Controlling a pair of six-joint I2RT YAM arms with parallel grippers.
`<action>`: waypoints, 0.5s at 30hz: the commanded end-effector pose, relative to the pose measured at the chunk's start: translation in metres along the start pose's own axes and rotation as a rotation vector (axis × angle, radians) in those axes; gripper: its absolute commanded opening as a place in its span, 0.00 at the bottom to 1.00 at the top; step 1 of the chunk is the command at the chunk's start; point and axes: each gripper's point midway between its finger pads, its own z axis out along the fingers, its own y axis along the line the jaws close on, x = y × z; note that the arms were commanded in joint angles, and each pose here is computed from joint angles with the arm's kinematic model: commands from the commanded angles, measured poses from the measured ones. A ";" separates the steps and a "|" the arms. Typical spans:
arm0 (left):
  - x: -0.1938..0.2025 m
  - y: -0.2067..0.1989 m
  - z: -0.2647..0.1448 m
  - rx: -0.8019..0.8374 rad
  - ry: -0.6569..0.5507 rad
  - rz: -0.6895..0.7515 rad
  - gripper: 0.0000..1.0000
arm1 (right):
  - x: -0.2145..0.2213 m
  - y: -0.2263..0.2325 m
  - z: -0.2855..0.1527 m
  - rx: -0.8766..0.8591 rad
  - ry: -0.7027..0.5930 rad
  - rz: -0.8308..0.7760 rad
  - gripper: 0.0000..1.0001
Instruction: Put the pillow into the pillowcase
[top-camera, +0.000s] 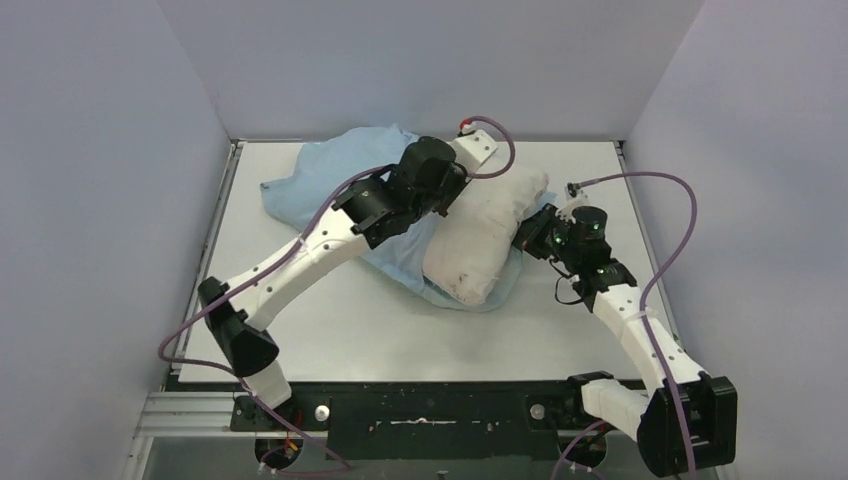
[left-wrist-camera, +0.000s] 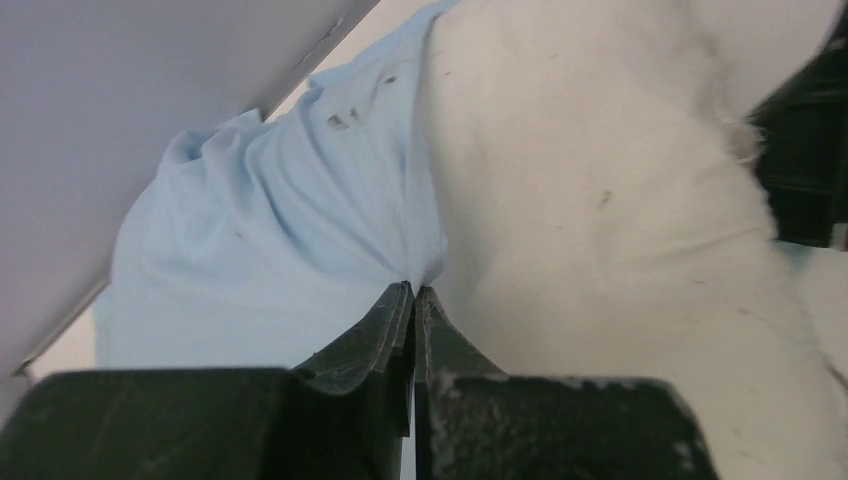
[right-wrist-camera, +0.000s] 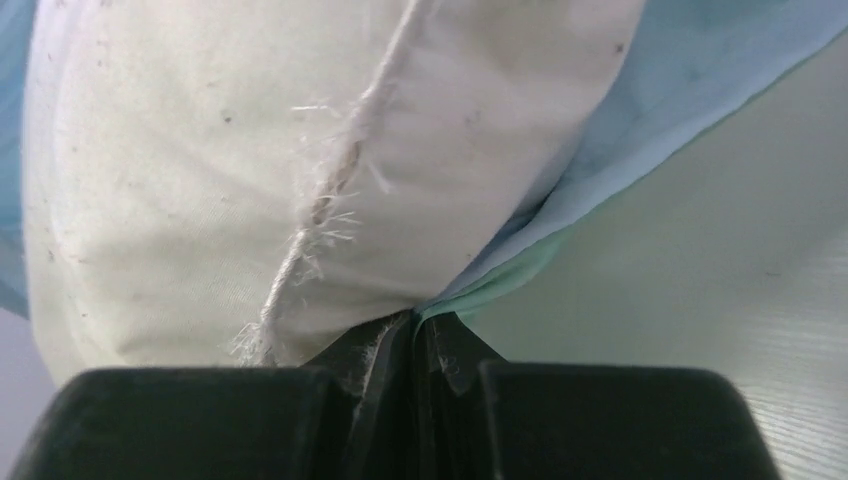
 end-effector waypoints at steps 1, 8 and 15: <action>-0.109 0.013 -0.111 0.234 -0.398 -0.336 0.00 | -0.064 0.096 -0.049 -0.201 -0.180 -0.152 0.00; -0.122 0.063 -0.115 0.318 -0.430 -0.506 0.00 | -0.126 0.204 -0.134 -0.377 -0.374 -0.233 0.00; -0.168 0.039 -0.208 0.480 -0.617 -0.600 0.00 | -0.165 0.277 -0.150 -0.491 -0.338 -0.226 0.00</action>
